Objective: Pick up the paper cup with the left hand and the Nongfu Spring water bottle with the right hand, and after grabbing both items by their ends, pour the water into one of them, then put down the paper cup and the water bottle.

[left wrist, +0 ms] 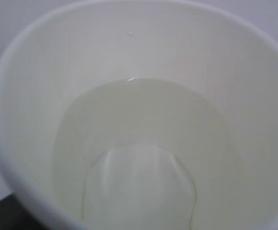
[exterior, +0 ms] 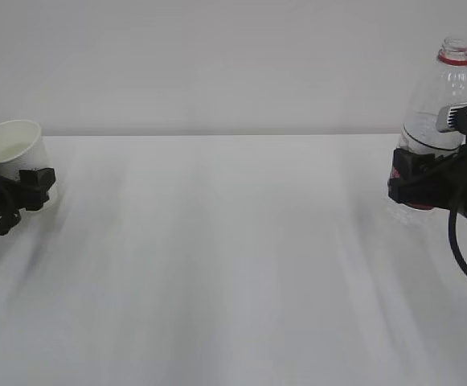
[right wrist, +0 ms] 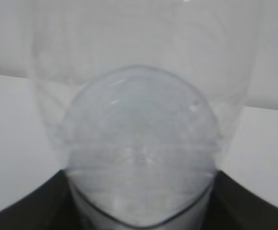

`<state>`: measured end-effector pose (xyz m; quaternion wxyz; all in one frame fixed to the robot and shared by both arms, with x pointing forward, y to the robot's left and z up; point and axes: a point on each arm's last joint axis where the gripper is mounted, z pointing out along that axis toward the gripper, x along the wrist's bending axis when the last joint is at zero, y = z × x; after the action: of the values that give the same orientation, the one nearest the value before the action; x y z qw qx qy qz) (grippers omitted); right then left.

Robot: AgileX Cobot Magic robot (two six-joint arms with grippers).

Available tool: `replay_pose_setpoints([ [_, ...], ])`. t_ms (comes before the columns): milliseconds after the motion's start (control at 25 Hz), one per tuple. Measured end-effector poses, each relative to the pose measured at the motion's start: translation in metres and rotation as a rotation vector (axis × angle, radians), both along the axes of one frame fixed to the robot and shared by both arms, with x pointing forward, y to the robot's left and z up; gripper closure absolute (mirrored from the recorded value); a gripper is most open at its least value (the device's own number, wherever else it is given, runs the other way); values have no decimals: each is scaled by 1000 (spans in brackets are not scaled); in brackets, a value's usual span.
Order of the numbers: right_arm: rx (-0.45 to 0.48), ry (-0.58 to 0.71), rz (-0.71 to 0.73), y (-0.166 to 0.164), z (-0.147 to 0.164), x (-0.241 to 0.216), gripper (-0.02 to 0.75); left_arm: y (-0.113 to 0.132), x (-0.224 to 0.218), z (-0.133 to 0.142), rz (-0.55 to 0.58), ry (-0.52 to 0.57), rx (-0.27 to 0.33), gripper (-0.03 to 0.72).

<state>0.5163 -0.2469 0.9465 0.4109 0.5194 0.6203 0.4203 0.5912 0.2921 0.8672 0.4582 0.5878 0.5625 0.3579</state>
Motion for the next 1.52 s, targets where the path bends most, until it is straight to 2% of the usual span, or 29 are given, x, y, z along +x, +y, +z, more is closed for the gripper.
replay_pose_setpoints([
  [160,0,0,0,0,0,0,307,0,0,0,2,0,1,74],
  [440,0,0,0,0,0,0,307,0,1,2,4,-26,-4,3],
  [1040,2,0,-1,0,0,0,307,0,0,2,4,-23,-4,-2],
  [1240,2,0,-1,0,0,0,307,0,-10,-4,7,8,-7,1],
  [1520,2,0,-1,0,0,0,307,0,-26,2,6,-20,-17,4],
])
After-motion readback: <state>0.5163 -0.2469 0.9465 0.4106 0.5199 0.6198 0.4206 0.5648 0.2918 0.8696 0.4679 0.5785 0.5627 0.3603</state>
